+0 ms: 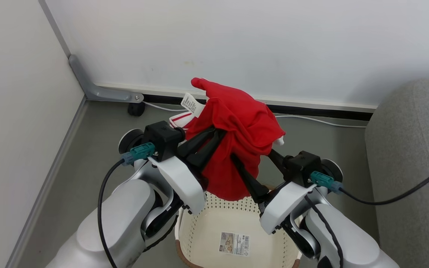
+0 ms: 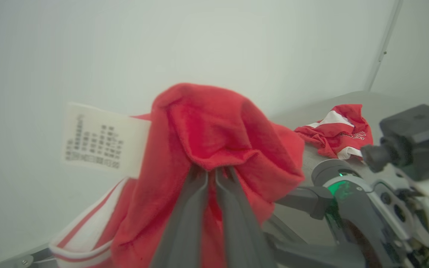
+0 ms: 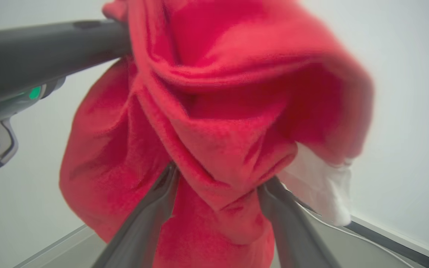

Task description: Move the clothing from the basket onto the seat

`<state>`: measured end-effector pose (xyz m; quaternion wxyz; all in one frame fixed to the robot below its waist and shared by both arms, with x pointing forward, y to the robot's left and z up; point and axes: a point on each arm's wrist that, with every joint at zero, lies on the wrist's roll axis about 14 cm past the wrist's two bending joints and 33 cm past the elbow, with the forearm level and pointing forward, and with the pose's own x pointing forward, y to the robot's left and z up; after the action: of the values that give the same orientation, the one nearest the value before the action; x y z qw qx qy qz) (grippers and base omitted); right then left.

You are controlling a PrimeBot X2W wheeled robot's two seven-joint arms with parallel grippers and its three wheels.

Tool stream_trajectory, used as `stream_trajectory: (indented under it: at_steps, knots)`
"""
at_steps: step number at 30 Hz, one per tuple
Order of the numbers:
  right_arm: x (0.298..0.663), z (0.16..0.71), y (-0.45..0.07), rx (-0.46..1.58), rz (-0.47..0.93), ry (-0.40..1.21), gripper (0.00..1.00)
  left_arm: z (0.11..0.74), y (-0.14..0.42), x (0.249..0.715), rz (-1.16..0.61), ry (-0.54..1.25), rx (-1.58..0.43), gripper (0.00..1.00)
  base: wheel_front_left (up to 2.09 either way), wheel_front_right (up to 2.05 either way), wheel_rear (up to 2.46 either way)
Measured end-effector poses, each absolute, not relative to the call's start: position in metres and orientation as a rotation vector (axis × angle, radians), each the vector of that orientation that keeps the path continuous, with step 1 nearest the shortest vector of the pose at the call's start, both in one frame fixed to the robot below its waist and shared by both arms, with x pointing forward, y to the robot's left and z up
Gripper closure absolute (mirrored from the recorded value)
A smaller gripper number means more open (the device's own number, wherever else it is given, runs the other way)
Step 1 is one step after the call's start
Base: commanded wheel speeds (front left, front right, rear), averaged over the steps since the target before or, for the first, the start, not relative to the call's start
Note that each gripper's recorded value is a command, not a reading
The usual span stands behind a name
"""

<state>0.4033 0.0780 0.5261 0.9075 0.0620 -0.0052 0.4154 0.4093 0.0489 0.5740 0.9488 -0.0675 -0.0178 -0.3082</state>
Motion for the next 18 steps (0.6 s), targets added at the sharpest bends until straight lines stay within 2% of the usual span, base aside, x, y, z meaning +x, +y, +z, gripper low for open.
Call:
stream_trajectory:
  at_steps: [2, 4, 5, 6, 7, 15, 16, 17, 18]
  knots:
    - [0.406, 0.526, 0.082, 0.119, 0.87, -0.007, 0.0, 0.574, 0.047, 0.41, -0.633, -0.038, -0.135, 1.0, 0.0, 0.0, 0.0]
    - [0.408, 0.525, 0.084, 0.112, 0.875, -0.004, 0.55, 0.575, 0.047, 0.41, -0.634, -0.042, -0.133, 1.0, 0.0, 0.0, 0.0]
    - [0.409, 0.525, 0.084, 0.112, 0.875, -0.002, 0.6, 0.575, 0.047, 0.41, -0.634, -0.041, -0.133, 1.0, 0.0, 0.0, 0.0]
    - [0.41, 0.524, 0.085, 0.112, 0.875, 0.0, 0.74, 0.575, 0.048, 0.41, -0.633, -0.042, -0.135, 1.0, 0.0, 0.0, 0.0]
    - [0.41, 0.524, 0.085, 0.113, 0.875, 0.002, 1.0, 0.575, 0.048, 0.41, -0.633, -0.043, -0.14, 1.0, 0.0, 0.0, 0.0]
    - [0.412, 0.529, 0.079, 0.122, 0.856, -0.012, 1.0, 0.575, 0.049, 0.411, -0.631, -0.05, -0.148, 1.0, 0.0, 0.0, 0.0]
    - [0.412, 0.531, 0.078, 0.127, 0.852, -0.019, 1.0, 0.576, 0.049, 0.411, -0.631, -0.055, -0.149, 0.96, 0.0, 0.0, 0.0]
    - [0.411, 0.534, 0.077, 0.133, 0.848, -0.027, 1.0, 0.578, 0.049, 0.411, -0.631, -0.06, -0.148, 0.83, 0.0, 0.0, 0.0]
    - [0.41, 0.537, 0.075, 0.138, 0.842, -0.035, 1.0, 0.579, 0.049, 0.411, -0.629, -0.066, -0.15, 0.64, 0.0, 0.0, 0.0]
